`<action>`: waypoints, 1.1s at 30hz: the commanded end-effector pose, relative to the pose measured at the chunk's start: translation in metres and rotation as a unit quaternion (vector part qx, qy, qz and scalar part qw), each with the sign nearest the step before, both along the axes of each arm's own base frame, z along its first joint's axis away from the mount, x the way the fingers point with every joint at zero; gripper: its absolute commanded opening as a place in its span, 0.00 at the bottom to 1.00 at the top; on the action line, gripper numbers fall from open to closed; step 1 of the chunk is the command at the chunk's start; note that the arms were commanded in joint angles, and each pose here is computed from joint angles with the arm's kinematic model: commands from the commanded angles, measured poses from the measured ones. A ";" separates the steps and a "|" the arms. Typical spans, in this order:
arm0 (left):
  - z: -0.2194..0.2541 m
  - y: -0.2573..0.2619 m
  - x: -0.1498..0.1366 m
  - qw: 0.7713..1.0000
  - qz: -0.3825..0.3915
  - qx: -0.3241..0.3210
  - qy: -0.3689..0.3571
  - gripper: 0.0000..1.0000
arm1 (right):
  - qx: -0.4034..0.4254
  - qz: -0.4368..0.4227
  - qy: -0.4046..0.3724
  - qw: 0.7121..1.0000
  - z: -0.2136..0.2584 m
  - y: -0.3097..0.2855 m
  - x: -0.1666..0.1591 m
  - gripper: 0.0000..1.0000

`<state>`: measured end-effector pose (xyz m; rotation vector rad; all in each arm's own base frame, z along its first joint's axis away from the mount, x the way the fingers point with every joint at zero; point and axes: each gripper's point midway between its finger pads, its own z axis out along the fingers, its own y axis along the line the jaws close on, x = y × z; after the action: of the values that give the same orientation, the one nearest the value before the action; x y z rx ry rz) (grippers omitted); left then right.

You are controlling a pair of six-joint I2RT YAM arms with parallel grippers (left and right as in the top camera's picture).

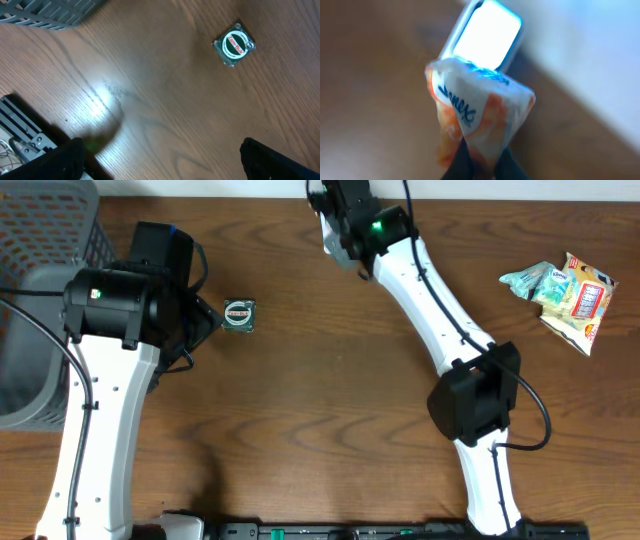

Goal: Scan the item barcode
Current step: 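Hold the orange pack up against the scanner face, then carry the orange pack right and drop it on the pile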

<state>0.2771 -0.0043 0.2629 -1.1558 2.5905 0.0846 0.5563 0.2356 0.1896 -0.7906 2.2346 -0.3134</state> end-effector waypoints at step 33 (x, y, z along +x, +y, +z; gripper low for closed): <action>-0.001 0.003 -0.001 1.000 0.006 0.003 0.004 0.98 | -0.131 0.031 -0.131 0.982 -0.008 -0.054 0.094 0.01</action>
<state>0.2771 -0.0043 0.2629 -1.1563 2.5902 0.0845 0.6403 0.2259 0.1263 -1.1387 1.9128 -0.6431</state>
